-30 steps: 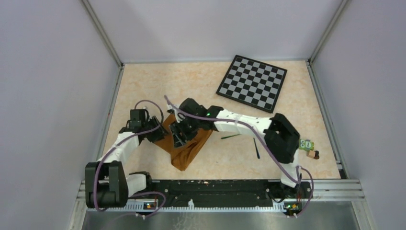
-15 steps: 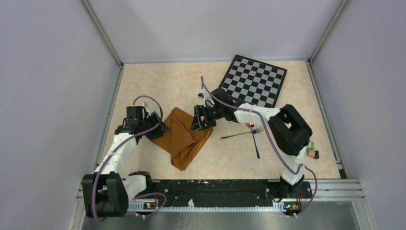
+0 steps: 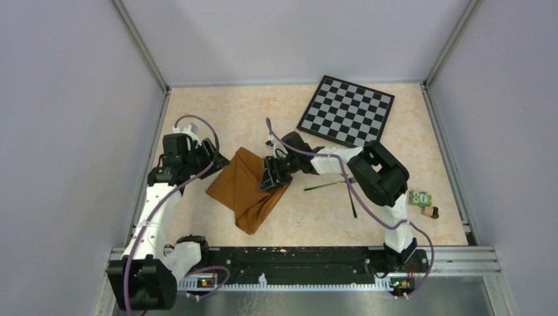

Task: Fold the napkin into a case and place the utensils inside
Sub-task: Smooth out the square-folded napkin at the center of the board.

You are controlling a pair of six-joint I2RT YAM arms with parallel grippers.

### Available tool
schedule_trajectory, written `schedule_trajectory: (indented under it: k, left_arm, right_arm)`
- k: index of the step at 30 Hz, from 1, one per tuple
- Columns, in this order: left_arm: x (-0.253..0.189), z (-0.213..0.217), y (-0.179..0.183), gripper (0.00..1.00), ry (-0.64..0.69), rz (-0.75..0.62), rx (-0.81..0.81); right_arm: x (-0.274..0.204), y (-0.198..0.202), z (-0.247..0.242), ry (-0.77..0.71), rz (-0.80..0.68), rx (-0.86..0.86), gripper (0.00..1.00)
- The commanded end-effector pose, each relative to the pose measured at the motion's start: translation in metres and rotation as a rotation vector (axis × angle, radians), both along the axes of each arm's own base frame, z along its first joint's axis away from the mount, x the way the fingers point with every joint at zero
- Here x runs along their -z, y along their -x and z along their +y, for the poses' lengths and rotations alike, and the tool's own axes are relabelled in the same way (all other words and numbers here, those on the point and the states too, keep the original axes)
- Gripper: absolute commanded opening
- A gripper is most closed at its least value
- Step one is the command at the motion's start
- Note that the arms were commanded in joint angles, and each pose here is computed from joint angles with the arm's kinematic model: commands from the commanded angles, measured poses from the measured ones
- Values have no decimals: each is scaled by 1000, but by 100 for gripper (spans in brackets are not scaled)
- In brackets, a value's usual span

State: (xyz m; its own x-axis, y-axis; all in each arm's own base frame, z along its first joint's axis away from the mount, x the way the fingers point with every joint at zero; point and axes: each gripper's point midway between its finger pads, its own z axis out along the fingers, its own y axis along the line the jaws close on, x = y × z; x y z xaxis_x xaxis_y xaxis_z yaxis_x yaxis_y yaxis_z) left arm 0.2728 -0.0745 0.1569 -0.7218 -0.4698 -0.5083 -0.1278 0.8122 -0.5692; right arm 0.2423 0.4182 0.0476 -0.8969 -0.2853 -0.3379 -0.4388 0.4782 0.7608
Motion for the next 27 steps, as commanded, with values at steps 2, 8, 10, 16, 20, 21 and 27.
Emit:
schedule_trajectory:
  k: [2, 8, 10, 16, 20, 21, 27]
  left_arm:
    - [-37, 7, -5, 58, -53, -100, 3]
    - [-77, 21, -3, 58, -123, -185, -53]
    - [-96, 32, -2, 59, -161, -238, -108]
    - [-146, 63, 16, 64, -243, -429, -297]
    - [-130, 56, 9, 67, -223, -386, -251]
    - [-122, 49, 6, 67, -206, -374, -212]
    - [-52, -9, -10, 61, -8, -144, 99]
  right_arm:
    - [-13, 6, 31, -74, -38, -52, 52]
    - [-55, 14, 68, -164, -49, -44, 42]
    - [-73, 20, 97, -193, -25, -6, 41]
    - [-114, 37, 178, -384, 52, 13, 63]
    - [-109, 26, 145, -320, 89, 19, 69]
    - [-101, 21, 128, -266, 59, 33, 69]
    - [-51, 18, 31, 41, -86, 108, 59]
